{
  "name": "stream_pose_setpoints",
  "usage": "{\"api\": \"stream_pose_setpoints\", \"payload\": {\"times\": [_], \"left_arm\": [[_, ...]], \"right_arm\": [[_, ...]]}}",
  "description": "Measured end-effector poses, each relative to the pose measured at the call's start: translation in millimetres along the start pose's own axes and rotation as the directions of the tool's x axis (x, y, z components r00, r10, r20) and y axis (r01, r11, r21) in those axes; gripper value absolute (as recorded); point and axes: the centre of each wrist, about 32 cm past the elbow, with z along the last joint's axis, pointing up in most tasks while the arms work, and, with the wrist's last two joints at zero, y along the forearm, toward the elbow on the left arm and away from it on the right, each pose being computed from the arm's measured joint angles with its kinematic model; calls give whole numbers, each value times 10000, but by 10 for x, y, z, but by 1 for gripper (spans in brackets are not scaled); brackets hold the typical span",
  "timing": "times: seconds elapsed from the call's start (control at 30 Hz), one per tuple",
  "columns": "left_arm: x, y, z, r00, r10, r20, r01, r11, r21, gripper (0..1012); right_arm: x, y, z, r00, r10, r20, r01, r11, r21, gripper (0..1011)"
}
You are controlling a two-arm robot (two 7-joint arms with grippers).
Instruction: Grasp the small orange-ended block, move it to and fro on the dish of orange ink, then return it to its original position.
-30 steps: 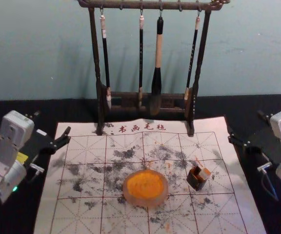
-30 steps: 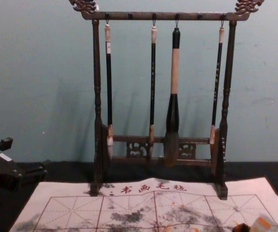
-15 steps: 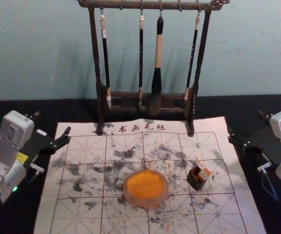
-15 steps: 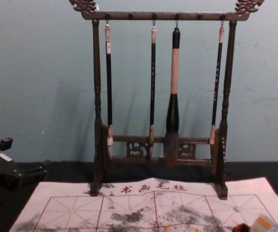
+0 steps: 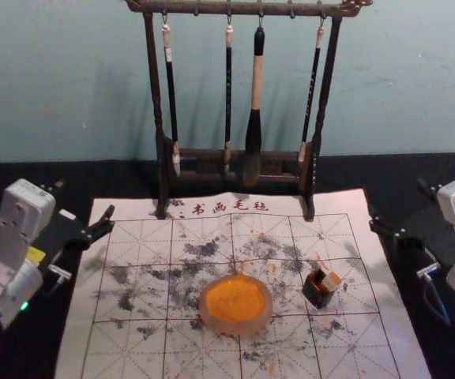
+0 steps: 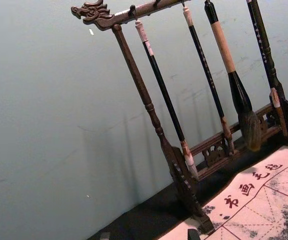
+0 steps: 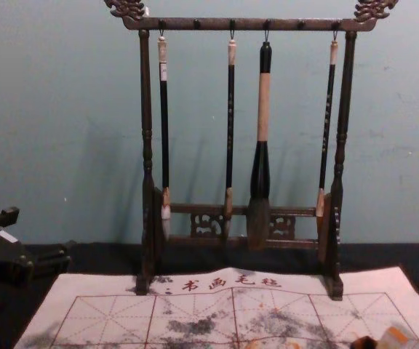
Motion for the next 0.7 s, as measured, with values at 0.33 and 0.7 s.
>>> {"api": "stream_pose_setpoints", "payload": {"times": [0.33,0.7], "left_arm": [[0,0,0,10000,-1,0,1,10000,-1,1001],[0,0,0,10000,0,0,0,10000,0,1001]], "right_arm": [[17,6,0,9998,-90,-163,92,9999,139,1000],[91,-73,1,9957,448,-811,-389,9966,725,1000]]}}
